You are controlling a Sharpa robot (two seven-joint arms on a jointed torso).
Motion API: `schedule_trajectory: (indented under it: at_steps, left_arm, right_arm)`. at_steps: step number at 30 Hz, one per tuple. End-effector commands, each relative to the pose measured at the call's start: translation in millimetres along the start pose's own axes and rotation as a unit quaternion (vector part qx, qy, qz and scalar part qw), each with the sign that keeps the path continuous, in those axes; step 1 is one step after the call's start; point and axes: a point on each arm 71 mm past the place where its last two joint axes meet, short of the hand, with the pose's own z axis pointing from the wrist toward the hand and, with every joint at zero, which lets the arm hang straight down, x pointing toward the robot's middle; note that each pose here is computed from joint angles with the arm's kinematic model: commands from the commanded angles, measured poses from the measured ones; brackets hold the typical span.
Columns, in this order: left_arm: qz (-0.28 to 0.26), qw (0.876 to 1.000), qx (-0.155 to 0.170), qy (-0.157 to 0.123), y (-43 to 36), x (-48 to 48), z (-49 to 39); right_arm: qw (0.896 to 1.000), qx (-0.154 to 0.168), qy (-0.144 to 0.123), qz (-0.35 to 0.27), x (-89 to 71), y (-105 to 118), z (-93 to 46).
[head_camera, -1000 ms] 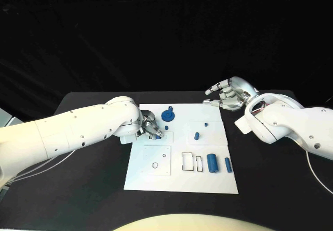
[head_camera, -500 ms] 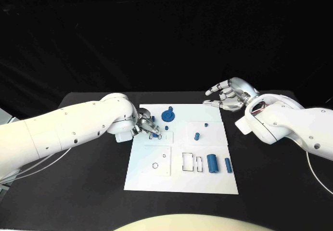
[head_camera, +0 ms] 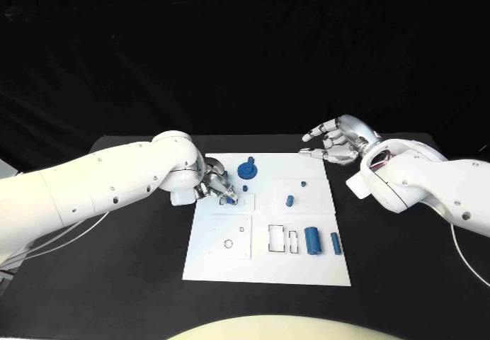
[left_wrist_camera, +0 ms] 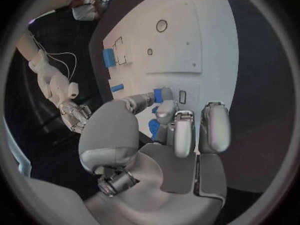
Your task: Assemble the parts on the task board
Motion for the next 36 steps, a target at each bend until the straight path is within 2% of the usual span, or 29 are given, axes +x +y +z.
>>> schedule_trajectory:
  at_steps: [1, 6, 10, 18, 36]
  left_arm:
    - [0.012, 1.000, -0.001, 0.022, -5.0, 1.4, 0.7]
    - [0.033, 0.999, -0.006, -0.003, -12.6, -1.2, 3.7]
    - [0.044, 0.999, -0.011, -0.011, -15.6, -2.0, 6.9]
    - [0.056, 0.998, -0.022, -0.007, -16.6, -2.5, 12.7]
    - [0.064, 0.998, -0.026, 0.012, -17.9, -1.0, 16.3]
  right_arm:
    - [1.000, -0.004, 0.008, -0.005, 1.7, 1, 0.2]
    - [1.000, -0.004, 0.008, -0.005, 2.4, 1, 0.4]
    - [1.000, -0.004, 0.008, -0.004, 2.6, 1, 0.4]
    - [1.000, -0.004, 0.008, -0.004, 2.9, 1, 0.6]
    - [1.000, -0.004, 0.009, -0.004, 3.5, 1, 0.9]
